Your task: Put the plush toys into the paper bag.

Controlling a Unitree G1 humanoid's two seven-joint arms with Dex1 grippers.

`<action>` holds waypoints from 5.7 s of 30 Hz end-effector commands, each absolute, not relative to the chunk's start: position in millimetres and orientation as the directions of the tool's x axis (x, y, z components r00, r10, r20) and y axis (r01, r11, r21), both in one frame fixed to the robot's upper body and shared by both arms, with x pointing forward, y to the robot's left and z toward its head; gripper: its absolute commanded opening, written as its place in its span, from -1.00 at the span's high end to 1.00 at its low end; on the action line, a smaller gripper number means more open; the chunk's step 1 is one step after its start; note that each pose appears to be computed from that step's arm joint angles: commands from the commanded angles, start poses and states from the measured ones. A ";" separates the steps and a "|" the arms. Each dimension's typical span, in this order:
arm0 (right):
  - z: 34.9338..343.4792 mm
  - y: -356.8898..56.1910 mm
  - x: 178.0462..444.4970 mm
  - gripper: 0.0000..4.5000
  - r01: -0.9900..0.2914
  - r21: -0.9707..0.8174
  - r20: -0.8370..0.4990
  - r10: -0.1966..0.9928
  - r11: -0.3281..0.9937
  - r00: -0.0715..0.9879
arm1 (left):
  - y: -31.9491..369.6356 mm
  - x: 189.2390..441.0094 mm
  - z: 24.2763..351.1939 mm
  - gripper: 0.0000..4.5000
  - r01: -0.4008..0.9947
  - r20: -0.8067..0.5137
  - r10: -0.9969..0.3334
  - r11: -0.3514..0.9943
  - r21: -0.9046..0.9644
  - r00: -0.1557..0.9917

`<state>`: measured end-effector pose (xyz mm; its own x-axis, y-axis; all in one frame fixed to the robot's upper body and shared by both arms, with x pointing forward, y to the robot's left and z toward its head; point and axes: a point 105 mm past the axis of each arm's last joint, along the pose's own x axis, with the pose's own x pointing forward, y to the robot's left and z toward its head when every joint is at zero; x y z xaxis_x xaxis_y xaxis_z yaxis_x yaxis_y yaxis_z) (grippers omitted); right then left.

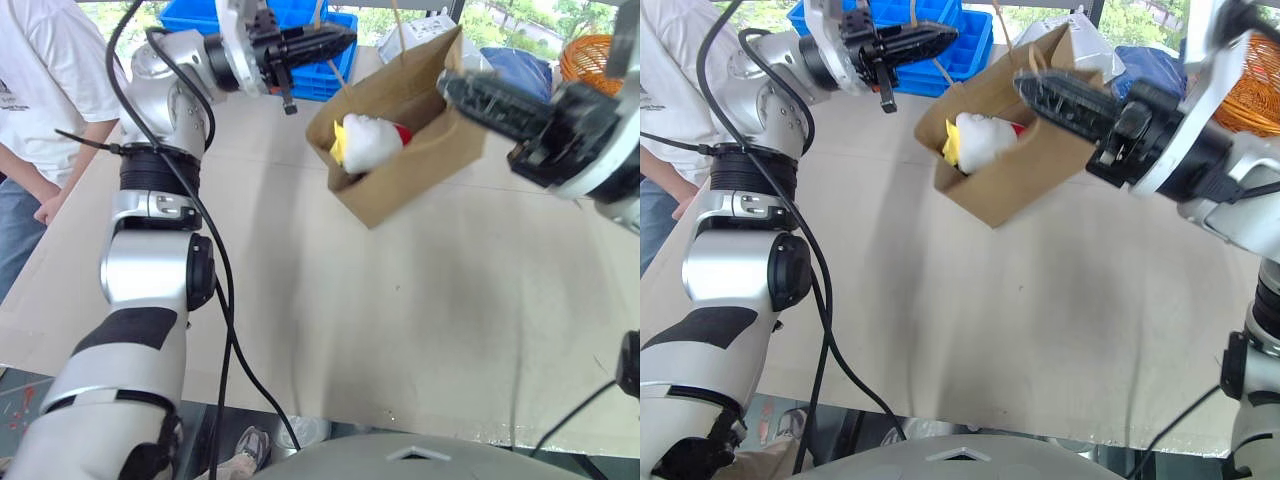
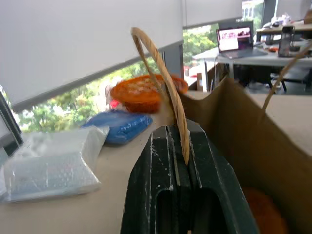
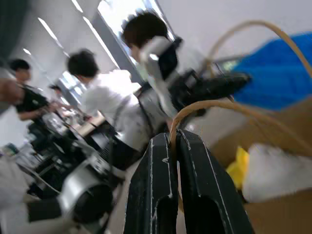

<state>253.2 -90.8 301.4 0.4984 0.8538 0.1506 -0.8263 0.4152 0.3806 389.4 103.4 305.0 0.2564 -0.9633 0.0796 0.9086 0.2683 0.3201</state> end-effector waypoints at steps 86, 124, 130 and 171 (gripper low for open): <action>179.4 -36.0 336.6 0.98 -0.834 -0.181 -0.094 0.835 0.522 0.543 | 88.2 392.4 213.4 -1.00 0.795 0.015 -0.811 0.576 0.192 0.584; 182.9 -82.9 298.2 1.00 -0.793 -0.134 -0.087 0.790 0.594 0.606 | 97.7 349.1 209.8 0.97 0.870 0.087 -0.932 0.361 0.335 0.353; 195.6 -112.4 244.9 1.00 -0.847 -0.203 -0.061 0.857 0.491 0.511 | 124.6 292.2 205.0 0.97 0.933 0.008 -0.974 0.220 0.285 0.227; 183.0 -118.8 262.9 -0.96 -0.920 -0.116 -0.141 0.910 0.375 0.389 | 142.6 248.7 175.6 1.00 0.963 -0.218 -0.973 0.015 0.270 0.077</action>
